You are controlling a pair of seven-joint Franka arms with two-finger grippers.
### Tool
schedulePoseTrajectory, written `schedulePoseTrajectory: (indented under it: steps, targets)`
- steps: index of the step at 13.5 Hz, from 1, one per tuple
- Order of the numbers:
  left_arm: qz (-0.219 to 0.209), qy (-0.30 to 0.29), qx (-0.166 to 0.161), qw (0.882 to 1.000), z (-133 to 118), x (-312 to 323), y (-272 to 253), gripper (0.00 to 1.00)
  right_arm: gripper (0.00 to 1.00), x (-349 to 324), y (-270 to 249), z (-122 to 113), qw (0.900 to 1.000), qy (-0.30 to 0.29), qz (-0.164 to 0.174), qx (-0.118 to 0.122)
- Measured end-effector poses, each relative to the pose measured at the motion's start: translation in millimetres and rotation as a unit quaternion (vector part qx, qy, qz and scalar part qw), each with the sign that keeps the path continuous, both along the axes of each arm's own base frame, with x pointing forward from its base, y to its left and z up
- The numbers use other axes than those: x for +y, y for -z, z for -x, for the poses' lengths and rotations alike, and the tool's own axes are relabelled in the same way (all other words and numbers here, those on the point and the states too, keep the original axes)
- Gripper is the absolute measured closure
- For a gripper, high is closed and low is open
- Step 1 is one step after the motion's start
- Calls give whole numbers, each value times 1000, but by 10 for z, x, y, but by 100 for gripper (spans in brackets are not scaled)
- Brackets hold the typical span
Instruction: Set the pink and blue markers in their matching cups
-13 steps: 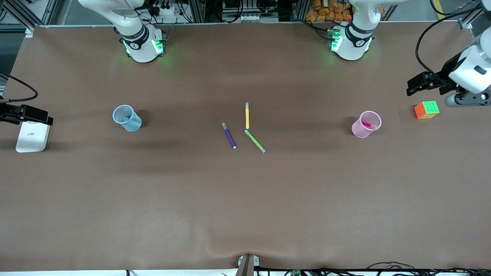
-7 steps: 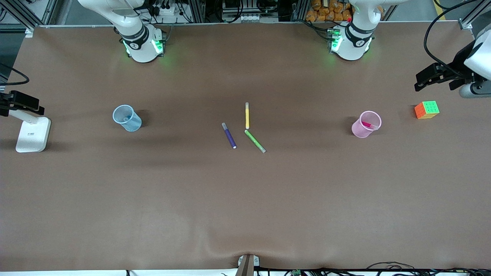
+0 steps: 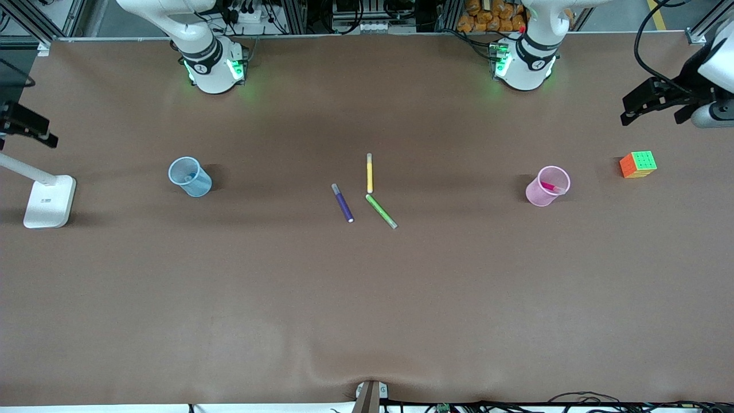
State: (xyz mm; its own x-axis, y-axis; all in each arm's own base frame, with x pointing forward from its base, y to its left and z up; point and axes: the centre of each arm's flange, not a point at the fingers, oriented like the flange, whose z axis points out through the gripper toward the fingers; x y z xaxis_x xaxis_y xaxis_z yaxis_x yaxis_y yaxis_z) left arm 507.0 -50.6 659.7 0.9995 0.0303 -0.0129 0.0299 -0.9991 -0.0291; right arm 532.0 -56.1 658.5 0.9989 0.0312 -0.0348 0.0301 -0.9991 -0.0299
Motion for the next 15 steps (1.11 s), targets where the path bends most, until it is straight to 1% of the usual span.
schedulePoseTrajectory:
  steps: [1, 3, 8, 12, 15]
  targets:
    - [-1, 0, 2, 1000, 13, -37, -8, 0, 0, 0, 17, 40, 1000, 0, 0, 4]
    - [-1, -1, 6, 1000, 27, -39, -19, 0, 0, 10, 46, 47, 1000, -3, 9, 8]
    - [-1, -3, 2, 1000, 51, -13, -131, 0, 0, 48, 41, 41, 1000, -7, 14, 6]
    - [1, -4, -10, 1000, 60, 2, -258, 0, 0, 155, 30, 37, 1000, -17, 14, 5]
    - [1, -5, -10, 1000, 60, 12, -260, 0, 0, 208, 27, 33, 1000, -22, 14, 4]
